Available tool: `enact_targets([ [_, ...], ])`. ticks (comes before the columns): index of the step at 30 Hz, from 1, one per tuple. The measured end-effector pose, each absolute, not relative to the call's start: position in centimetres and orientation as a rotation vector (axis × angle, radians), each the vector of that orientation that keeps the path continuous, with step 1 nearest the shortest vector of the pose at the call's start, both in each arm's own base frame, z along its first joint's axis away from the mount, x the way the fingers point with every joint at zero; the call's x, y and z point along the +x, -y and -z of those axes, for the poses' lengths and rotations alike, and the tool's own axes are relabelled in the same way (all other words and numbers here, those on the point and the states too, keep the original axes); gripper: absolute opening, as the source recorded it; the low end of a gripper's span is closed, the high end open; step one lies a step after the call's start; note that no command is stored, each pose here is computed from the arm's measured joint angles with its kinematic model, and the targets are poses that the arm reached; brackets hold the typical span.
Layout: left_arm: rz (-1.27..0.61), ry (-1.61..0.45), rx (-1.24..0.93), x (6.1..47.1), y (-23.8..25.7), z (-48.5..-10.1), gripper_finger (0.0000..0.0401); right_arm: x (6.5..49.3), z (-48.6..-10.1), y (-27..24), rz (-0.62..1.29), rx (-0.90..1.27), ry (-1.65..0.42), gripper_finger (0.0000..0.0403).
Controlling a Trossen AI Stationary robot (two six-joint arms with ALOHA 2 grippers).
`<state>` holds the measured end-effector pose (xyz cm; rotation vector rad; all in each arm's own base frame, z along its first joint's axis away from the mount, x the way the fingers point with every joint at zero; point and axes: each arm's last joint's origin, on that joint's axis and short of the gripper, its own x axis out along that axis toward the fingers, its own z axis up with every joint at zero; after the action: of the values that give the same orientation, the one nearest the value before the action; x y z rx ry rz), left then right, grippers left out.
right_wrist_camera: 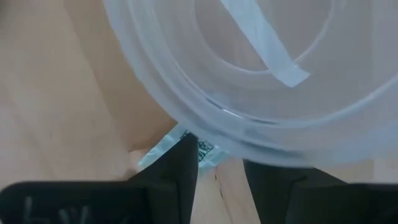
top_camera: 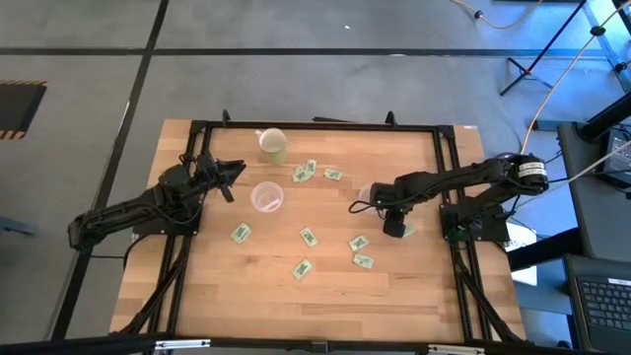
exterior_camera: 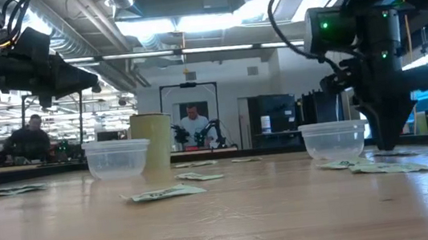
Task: Pick and place Stevia / Truvia into bins
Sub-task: Put the stevia packet into the right transparent container
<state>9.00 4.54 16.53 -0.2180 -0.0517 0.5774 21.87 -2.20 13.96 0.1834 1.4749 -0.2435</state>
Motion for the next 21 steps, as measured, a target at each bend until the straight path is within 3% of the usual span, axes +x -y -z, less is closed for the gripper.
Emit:
enact_targets([
  [8, -0.578, 0.052, -0.218, 9.00, -4.54, -16.54, 0.0072, 22.13, -13.09, 2.22, 0.244, 0.184, -1.518, 0.0121],
  [21, -0.578, 0.052, -0.218, 9.00, -4.54, -16.54, 0.0072, 21.90, -13.16, 2.20, 0.265, 0.203, -1.528, 0.0033],
])
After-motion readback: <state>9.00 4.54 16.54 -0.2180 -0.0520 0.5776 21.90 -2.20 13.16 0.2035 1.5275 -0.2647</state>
